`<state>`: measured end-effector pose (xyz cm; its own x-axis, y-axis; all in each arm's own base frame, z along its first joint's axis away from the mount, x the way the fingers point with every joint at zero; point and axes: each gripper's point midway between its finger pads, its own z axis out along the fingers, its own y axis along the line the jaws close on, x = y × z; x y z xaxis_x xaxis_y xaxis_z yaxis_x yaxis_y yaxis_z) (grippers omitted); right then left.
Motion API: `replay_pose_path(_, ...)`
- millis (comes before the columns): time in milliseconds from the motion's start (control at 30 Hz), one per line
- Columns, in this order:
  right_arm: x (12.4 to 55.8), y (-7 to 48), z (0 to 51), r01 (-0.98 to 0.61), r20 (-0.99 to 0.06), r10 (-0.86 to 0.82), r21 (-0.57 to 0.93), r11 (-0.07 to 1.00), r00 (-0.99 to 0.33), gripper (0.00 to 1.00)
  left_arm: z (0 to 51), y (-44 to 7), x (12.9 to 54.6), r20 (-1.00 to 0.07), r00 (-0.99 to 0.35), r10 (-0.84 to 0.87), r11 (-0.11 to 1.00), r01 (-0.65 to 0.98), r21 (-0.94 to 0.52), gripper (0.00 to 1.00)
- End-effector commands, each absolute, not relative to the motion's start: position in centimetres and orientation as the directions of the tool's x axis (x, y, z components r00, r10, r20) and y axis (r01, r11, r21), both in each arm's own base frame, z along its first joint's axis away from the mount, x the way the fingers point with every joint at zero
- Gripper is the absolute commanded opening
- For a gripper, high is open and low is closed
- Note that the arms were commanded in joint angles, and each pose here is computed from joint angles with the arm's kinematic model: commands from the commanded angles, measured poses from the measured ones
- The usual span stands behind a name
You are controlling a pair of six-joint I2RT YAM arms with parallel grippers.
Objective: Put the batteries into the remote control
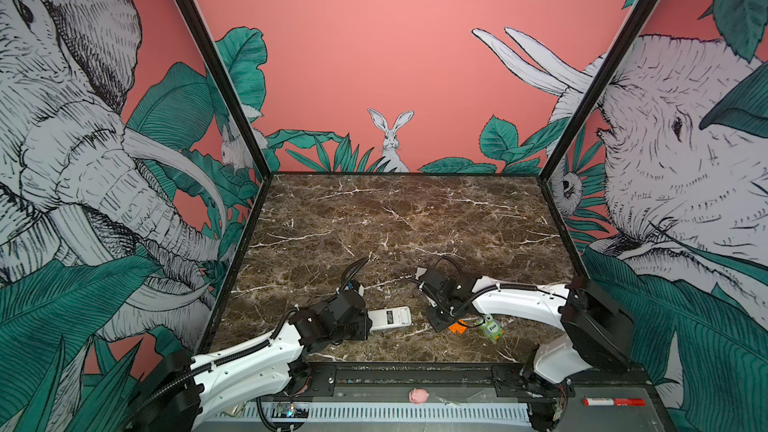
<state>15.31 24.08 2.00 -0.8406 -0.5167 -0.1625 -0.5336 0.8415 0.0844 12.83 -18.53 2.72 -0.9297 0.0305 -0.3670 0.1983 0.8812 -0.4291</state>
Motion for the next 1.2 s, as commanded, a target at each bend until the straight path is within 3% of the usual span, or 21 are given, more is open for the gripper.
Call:
replay_pose_path(0,15.9,24.8,2.1,-0.547,-0.161,-0.531,0.081,0.833,-0.832,0.0,0.8,-16.7,11.8,-0.334,-0.942,0.042,0.91,0.173,-0.376,0.26)
replay_pose_path(433,16.0,25.2,0.4,-0.546,-0.08,-0.542,0.051,0.836,-0.837,0.0,0.5,-16.6,11.6,-0.33,-0.943,0.034,0.904,0.17,-0.393,0.26)
replay_pose_path(800,16.6,25.6,1.1,-0.567,-0.084,-0.563,0.027,0.824,-0.822,0.18,0.6,-16.6,11.6,-0.336,-0.941,0.027,0.904,0.167,-0.394,0.26)
replay_pose_path(1167,17.5,25.8,1.3,-0.578,-0.077,-0.577,-0.008,0.816,-0.813,0.19,0.6,-16.5,11.6,-0.339,-0.94,0.024,0.904,0.165,-0.394,0.26)
